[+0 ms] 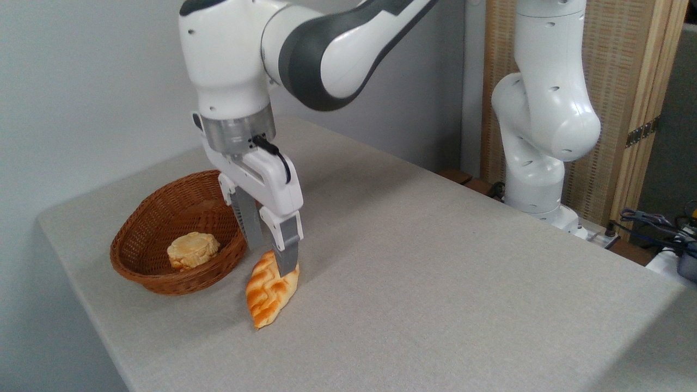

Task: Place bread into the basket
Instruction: 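Lower the gripper onto the braided bread roll and close on it, then lift the braided roll and carry it over the wicker basket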

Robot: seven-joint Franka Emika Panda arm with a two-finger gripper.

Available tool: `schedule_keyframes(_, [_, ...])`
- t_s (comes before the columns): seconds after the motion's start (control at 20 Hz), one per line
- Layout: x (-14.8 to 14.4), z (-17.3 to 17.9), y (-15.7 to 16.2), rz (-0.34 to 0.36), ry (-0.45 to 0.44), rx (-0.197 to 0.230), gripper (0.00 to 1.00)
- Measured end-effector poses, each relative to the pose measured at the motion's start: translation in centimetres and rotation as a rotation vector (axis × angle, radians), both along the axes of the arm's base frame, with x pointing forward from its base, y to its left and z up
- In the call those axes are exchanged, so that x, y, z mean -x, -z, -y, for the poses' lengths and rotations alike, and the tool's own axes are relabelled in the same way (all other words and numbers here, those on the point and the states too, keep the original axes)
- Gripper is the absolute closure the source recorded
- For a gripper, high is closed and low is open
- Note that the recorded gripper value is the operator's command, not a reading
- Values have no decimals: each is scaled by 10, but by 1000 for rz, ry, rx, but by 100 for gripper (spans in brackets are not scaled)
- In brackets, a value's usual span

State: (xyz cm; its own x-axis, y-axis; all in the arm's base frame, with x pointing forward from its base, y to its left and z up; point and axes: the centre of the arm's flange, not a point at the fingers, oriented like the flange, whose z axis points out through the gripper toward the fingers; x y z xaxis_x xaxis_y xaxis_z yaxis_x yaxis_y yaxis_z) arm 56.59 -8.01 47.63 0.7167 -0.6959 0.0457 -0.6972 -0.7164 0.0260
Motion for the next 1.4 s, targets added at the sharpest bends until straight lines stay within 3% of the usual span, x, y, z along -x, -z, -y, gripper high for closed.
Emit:
schedule_keyframes(0.3, [-11,19,50,-30,-65,-24,0])
schedule_keyframes(0.5, [-15,27,62,-29,-77,4,4])
schedule_keyframes(0.65, [-16,28,63,-30,-77,6,48])
schedule_keyframes(0.75, [-16,28,63,-30,-77,6,59])
schedule_keyframes(1.4, [-15,28,63,-30,-76,7,61])
